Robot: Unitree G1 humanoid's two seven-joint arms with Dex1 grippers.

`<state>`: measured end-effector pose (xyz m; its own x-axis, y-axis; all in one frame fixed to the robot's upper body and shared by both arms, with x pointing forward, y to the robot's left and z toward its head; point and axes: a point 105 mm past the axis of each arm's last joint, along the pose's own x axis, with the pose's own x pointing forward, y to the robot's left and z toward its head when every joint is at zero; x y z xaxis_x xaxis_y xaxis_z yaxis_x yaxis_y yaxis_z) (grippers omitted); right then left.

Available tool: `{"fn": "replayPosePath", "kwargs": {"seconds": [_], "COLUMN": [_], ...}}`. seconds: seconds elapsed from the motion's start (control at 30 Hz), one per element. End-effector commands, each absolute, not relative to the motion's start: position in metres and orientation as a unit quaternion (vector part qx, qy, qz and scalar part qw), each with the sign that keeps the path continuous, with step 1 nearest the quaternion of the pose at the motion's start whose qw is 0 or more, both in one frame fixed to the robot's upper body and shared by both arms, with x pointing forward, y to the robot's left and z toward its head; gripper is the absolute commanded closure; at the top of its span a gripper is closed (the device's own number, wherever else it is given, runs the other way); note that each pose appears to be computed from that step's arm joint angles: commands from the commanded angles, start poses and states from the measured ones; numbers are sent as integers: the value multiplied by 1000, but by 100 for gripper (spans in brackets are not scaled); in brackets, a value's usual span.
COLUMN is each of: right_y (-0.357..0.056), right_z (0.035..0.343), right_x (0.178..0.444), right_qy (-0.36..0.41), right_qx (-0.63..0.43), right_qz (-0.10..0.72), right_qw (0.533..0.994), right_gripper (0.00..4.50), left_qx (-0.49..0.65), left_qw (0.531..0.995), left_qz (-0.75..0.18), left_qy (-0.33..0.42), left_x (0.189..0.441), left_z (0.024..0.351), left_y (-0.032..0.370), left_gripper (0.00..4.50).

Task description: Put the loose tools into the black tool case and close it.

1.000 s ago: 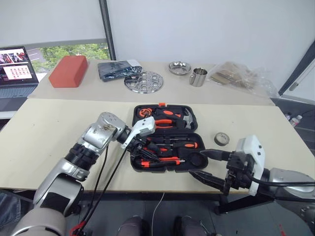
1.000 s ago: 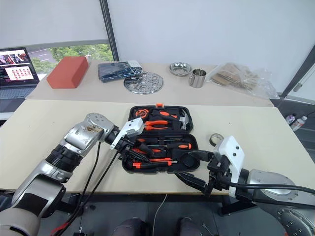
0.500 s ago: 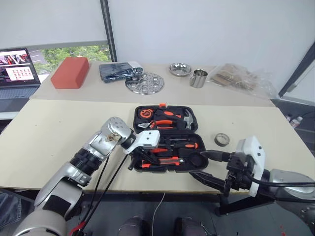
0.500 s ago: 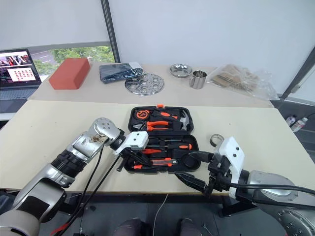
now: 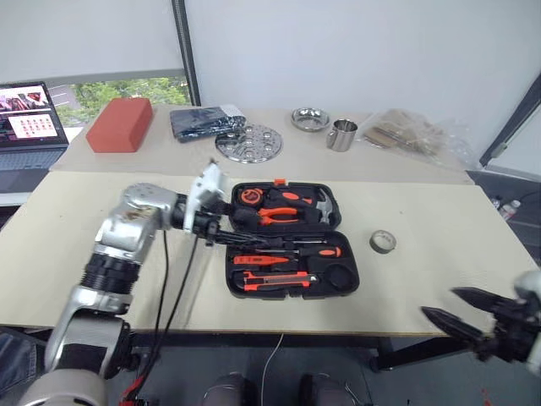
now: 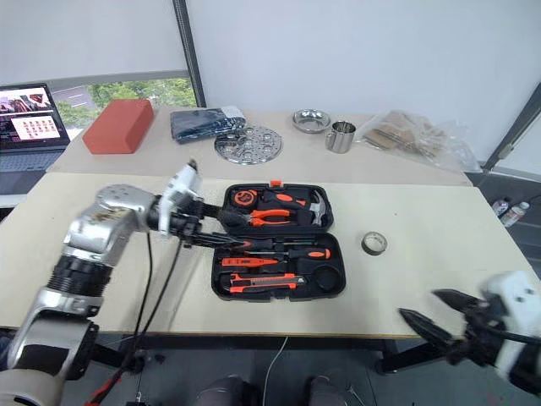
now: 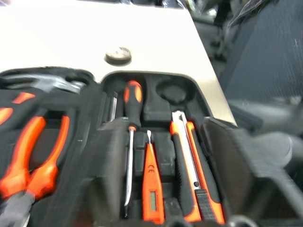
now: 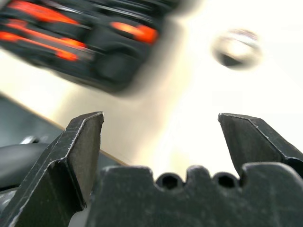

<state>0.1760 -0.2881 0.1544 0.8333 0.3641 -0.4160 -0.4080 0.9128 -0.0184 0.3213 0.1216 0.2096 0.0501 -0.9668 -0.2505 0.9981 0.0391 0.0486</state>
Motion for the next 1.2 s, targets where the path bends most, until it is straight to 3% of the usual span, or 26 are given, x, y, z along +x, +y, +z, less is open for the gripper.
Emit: {"fn": "replayPosePath", "kwargs": {"seconds": [0.03, 0.23, 0.4, 0.5, 0.7, 0.97, 1.0, 1.13, 1.2], "right_y": [-297, -289, -256, -256, -248, -233, -232, -232, -234], "right_z": [173, 158, 146, 138, 126, 119, 119, 120, 124], "right_x": [185, 250, 301, 328, 353, 362, 362, 360, 359], "right_qy": [173, 173, 172, 191, 217, 207, 206, 206, 201], "right_qx": [-85, -166, -182, -202, -195, -207, -207, -212, -210], "right_qz": [206, 249, 293, 270, 266, 282, 283, 290, 288], "right_qw": [959, 938, 923, 922, 919, 914, 913, 910, 912], "right_gripper": [0, 0, 0, 0, 0, 237, 288, 422, 422], "left_qx": [118, 221, 210, 208, 202, 201, 202, 202, 204], "left_qw": [709, 689, 701, 701, 714, 719, 719, 717, 717], "left_qz": [-692, -683, -677, -678, -667, -662, -661, -663, -663], "left_qy": [65, 98, 79, 75, 71, 74, 74, 74, 73], "left_x": [311, 305, 307, 302, 299, 301, 301, 303, 304], "left_z": [222, 194, 196, 197, 199, 199, 199, 199, 200], "left_y": [131, 133, 127, 125, 126, 128, 128, 128, 128], "left_gripper": [5, 5, 5, 5, 5, 0, 0, 0, 0]}}
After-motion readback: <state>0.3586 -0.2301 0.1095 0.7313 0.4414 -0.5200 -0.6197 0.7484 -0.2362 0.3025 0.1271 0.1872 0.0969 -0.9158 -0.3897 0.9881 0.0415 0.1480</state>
